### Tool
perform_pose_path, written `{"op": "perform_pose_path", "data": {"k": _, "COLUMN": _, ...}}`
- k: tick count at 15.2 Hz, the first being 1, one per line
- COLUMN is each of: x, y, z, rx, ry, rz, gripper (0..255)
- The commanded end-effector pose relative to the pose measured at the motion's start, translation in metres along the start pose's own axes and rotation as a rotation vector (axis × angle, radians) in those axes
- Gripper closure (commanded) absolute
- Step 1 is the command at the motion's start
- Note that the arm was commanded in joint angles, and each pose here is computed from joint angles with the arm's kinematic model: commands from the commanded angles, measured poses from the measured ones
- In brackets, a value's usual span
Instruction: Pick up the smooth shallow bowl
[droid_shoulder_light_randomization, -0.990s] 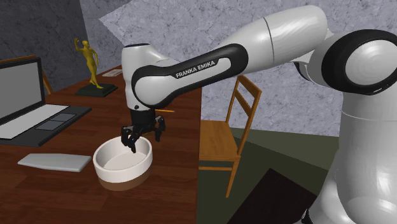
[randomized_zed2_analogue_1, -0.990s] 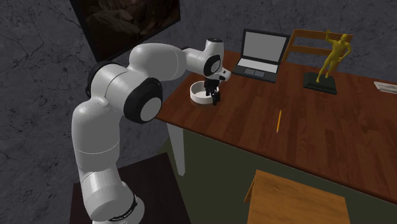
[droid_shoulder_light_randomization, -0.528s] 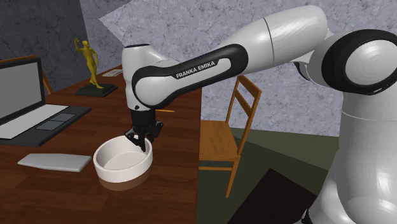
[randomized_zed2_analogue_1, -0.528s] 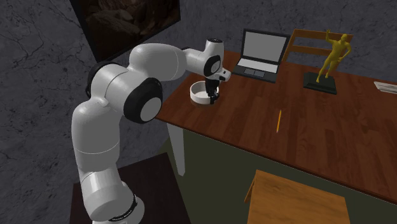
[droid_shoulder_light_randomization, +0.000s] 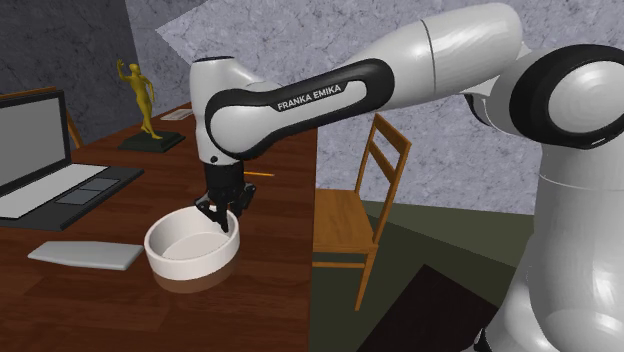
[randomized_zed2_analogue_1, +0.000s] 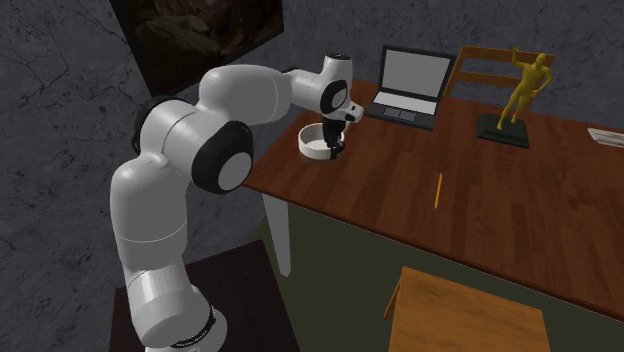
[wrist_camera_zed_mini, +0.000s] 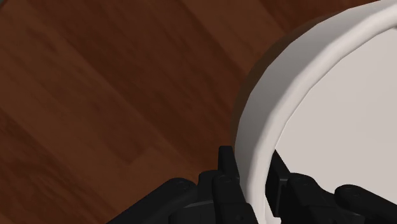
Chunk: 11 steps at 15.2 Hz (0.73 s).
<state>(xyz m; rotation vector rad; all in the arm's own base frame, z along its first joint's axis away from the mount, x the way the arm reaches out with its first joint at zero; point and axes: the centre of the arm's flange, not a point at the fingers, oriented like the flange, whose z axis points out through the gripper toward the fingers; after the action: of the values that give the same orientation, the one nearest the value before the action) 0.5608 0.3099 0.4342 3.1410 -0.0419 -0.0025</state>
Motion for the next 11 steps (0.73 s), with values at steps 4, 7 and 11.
{"op": "perform_pose_path", "data": {"k": 4, "x": 0.0, "y": -0.001, "z": -0.027, "rx": 0.0, "ry": 0.001, "rz": 0.0, "gripper": 255}}
{"op": "perform_pose_path", "data": {"k": 7, "x": 0.0, "y": -0.001, "z": -0.043, "rx": 0.0, "ry": 0.001, "rz": 0.0, "gripper": 255}}
{"op": "perform_pose_path", "data": {"k": 11, "x": 0.0, "y": 0.0, "z": -0.06, "rx": 0.0, "ry": 0.001, "rz": 0.0, "gripper": 255}}
